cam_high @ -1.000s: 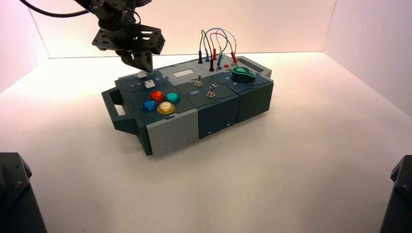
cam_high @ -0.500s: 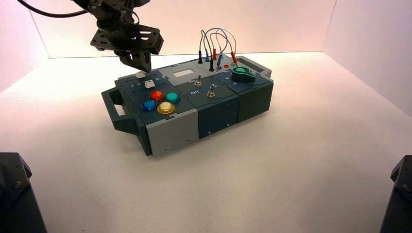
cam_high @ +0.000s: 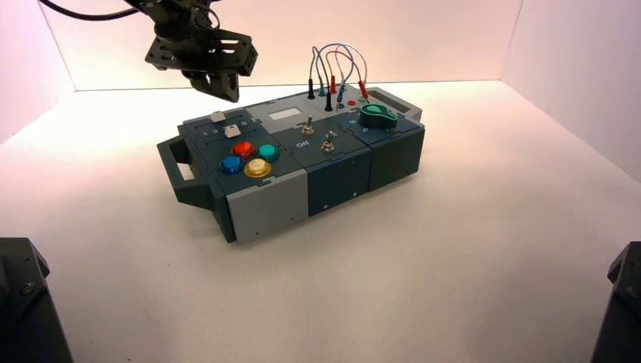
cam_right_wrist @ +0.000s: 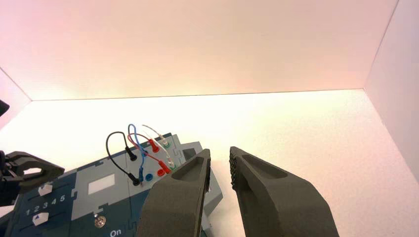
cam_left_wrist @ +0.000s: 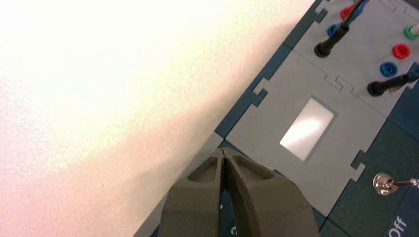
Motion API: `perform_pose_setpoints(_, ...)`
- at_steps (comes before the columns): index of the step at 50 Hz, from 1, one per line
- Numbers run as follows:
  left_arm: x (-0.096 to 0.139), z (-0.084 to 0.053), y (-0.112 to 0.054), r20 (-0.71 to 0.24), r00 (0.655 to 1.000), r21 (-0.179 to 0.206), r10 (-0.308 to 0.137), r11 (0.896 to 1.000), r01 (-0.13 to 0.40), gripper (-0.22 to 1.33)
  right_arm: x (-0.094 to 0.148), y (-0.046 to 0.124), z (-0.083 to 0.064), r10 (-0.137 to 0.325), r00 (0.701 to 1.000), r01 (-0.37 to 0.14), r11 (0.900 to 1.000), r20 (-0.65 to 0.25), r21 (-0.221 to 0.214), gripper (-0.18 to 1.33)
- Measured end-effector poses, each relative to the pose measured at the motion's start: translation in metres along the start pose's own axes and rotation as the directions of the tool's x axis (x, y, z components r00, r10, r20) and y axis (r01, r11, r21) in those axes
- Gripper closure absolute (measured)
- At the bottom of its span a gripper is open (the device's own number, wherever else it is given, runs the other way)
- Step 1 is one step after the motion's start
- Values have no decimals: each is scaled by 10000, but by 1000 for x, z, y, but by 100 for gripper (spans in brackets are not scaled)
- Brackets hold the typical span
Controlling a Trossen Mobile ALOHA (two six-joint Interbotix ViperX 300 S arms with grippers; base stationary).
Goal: Move the top slider to position 3.
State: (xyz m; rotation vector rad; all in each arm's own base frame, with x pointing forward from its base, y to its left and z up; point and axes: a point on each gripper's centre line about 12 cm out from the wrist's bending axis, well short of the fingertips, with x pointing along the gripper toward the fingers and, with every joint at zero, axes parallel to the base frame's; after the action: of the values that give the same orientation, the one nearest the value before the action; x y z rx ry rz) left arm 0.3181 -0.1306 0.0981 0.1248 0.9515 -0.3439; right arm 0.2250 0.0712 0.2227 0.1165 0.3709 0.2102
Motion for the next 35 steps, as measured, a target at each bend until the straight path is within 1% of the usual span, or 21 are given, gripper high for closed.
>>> perform_pose_setpoints(5,-12,3,1,609,9981,1,48,10000,-48,128,0,0,0,14,10000,-14,10000,4,-13,66)
perform_pose_setpoints(12,-31,2,2,1382,9903,-5,112,9999,-112,128,0,0,0,-9,10000,9,10000,12,0,66)
perform_pose_setpoints(19,-43,-2,5,1701,9852,-67,188,9998,-179,128,0,-1,-1,-73,10000,73,10000,29,-22,66)
perform_pose_setpoints(23,-49,-3,9,1840,9825,-180,286,9995,-257,128,-1,-2,-2,-128,9999,128,9999,65,-3,66)
perform_pose_setpoints(24,-53,-4,12,1917,9808,-283,366,9991,-318,128,0,-2,-2,-132,9999,132,9999,74,-41,66)
perform_pose_setpoints(28,-57,-6,18,2038,9777,-419,508,9982,-431,128,-1,-2,-2,-129,9999,129,9999,89,-24,66)
perform_pose_setpoints(35,-72,-10,33,2533,9628,-840,941,9936,-750,128,0,-2,-2,-141,9999,141,9999,87,-26,66)
